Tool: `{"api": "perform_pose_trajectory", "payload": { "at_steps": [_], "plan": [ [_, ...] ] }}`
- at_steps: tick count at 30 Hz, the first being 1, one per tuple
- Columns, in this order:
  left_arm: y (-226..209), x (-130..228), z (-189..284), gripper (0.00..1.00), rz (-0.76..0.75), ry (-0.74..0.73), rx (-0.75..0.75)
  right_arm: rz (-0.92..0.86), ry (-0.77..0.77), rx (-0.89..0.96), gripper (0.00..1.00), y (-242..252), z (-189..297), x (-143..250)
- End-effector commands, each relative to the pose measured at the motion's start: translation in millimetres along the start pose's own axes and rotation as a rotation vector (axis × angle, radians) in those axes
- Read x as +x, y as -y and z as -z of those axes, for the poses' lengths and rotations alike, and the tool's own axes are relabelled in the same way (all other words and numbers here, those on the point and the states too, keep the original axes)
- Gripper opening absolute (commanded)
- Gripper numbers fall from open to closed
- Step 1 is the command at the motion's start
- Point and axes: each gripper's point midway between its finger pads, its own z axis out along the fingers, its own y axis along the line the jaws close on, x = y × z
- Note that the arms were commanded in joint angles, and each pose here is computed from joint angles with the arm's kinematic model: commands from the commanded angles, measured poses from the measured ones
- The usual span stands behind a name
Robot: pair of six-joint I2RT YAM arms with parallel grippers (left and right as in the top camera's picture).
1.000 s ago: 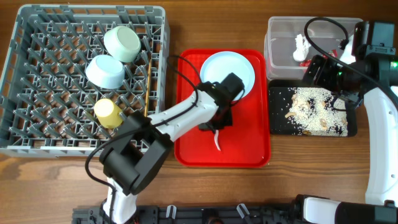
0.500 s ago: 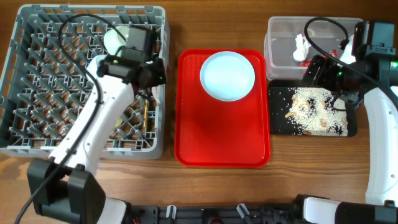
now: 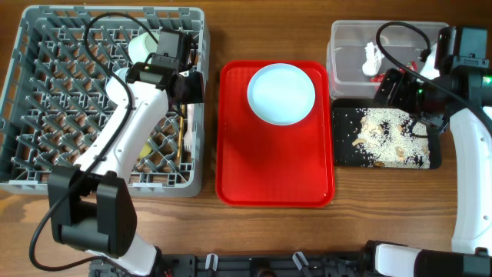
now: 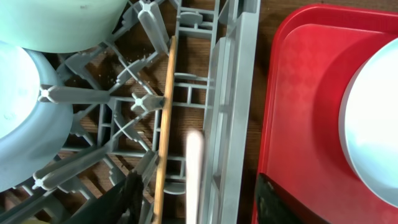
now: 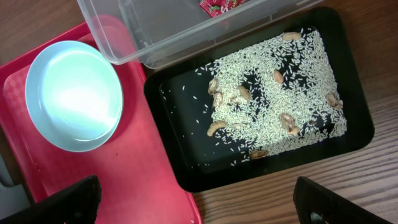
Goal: Sort waste into correct bins and load items into the dishwasher rack
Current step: 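Grasp the rim of the white plate with the left gripper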
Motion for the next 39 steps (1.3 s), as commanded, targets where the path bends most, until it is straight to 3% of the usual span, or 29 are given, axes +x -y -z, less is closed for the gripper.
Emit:
{"api": "perform_pose_trajectory", "payload": {
  "at_steps": [1,4,7,14,18,22,27,34,39],
  "plan": [
    [12.8,-21.5,24.2,0.53,-0.030,0.069,0.046,-0.003,-0.002,0.004,1.00,1.2,0.3,0.0],
    [59.1,-8.4,34.4,0.52,-0.045,0.032,0.218,-0.004,-0.001,0.003,1.00,1.1,0.3,-0.2],
    [104.4,5.8,34.5,0.61,-0.115,0.014,0.307,-0.004,0.001,0.002,1.00,0.9,0.3,-0.7],
    [220.6,29.6,19.5,0.64,-0.602,0.172,0.451,-0.004,-0.001,0.004,1.00,1.2,0.3,0.0],
    [253.7,58.4,-13.9,0.70,-0.767,0.162,0.472,-0.005,-0.002,0.004,1.00,1.2,0.3,0.0],
    [261.1,83.8,-47.8,0.75,-0.822,0.100,0.464,-0.005,-0.005,0.005,1.00,1.4,0.4,0.8],
    [241.3,116.0,-72.0,0.62,-0.835,-0.053,0.417,-0.004,-0.005,0.005,1.00,1.4,0.3,0.8],
    [230.4,129.4,-76.0,0.09,-0.839,-0.121,0.394,-0.004,-0.004,0.005,1.00,1.4,0.3,0.7],
    [231.8,127.3,-74.3,0.04,-0.839,-0.112,0.398,-0.004,-0.004,0.005,1.00,1.4,0.3,0.7]
  ]
}}
